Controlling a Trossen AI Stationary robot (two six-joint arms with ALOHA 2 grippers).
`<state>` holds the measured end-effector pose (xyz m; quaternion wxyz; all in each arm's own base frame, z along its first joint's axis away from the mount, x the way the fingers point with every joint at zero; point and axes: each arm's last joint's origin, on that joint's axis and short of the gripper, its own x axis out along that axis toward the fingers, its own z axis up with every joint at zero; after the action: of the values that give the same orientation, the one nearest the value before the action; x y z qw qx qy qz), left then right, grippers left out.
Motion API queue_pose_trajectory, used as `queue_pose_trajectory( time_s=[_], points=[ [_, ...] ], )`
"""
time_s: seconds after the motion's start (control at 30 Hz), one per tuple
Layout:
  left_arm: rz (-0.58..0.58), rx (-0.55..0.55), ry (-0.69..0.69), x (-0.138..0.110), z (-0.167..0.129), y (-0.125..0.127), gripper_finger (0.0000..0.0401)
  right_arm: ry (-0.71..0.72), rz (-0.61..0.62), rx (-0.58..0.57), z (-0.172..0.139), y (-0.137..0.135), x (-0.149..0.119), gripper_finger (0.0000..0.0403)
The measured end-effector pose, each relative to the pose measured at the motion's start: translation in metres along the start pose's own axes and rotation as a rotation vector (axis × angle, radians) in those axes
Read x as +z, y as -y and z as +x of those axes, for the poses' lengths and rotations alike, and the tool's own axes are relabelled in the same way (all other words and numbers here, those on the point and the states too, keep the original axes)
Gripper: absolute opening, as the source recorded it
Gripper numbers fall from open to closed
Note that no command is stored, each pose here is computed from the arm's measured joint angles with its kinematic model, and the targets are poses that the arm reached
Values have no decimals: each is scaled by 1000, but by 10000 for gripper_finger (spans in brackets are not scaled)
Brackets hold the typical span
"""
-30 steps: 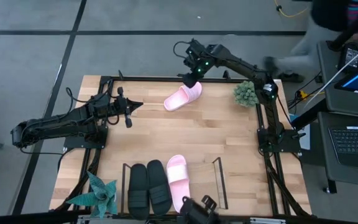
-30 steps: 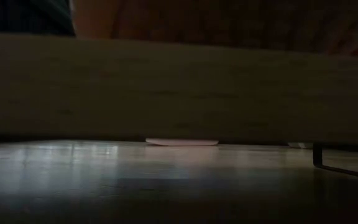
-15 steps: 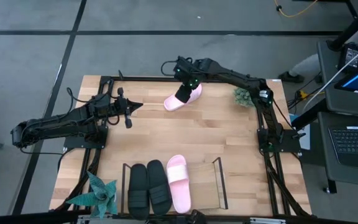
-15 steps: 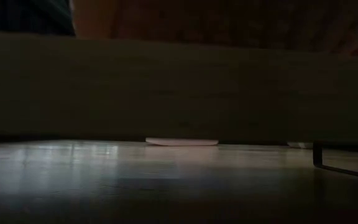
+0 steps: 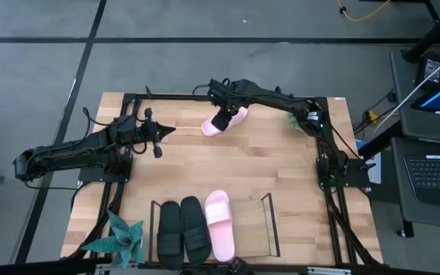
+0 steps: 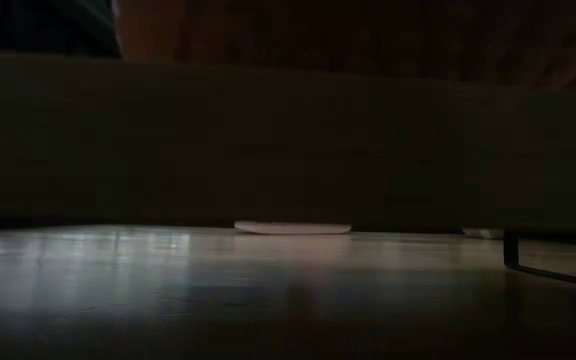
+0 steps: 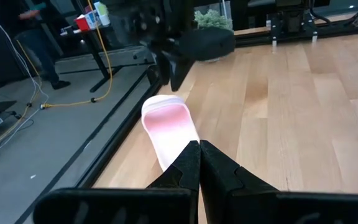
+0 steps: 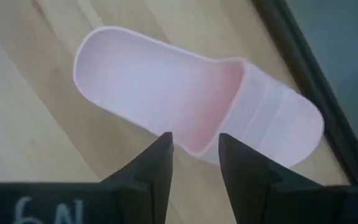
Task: Pick and place slides into the shelf
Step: Put the pink slide on the shelf
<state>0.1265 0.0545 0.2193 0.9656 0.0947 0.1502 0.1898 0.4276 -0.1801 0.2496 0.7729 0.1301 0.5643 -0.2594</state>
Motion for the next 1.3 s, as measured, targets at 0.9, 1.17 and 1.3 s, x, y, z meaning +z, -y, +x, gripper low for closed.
queue_pose_trajectory(
  time_s=[0.9, 1.17, 1.3],
  points=[
    [3, -2, -8, -1, 0, 0, 0, -43, 9, -197, 34, -9, -3, 131],
    [27, -2, -11, -1, 0, 0, 0, -39, -37, -186, 32, -23, -5, 131],
    [27, -4, -14, -1, 0, 0, 0, -22, -61, -176, 29, -32, -6, 131]
  ],
)
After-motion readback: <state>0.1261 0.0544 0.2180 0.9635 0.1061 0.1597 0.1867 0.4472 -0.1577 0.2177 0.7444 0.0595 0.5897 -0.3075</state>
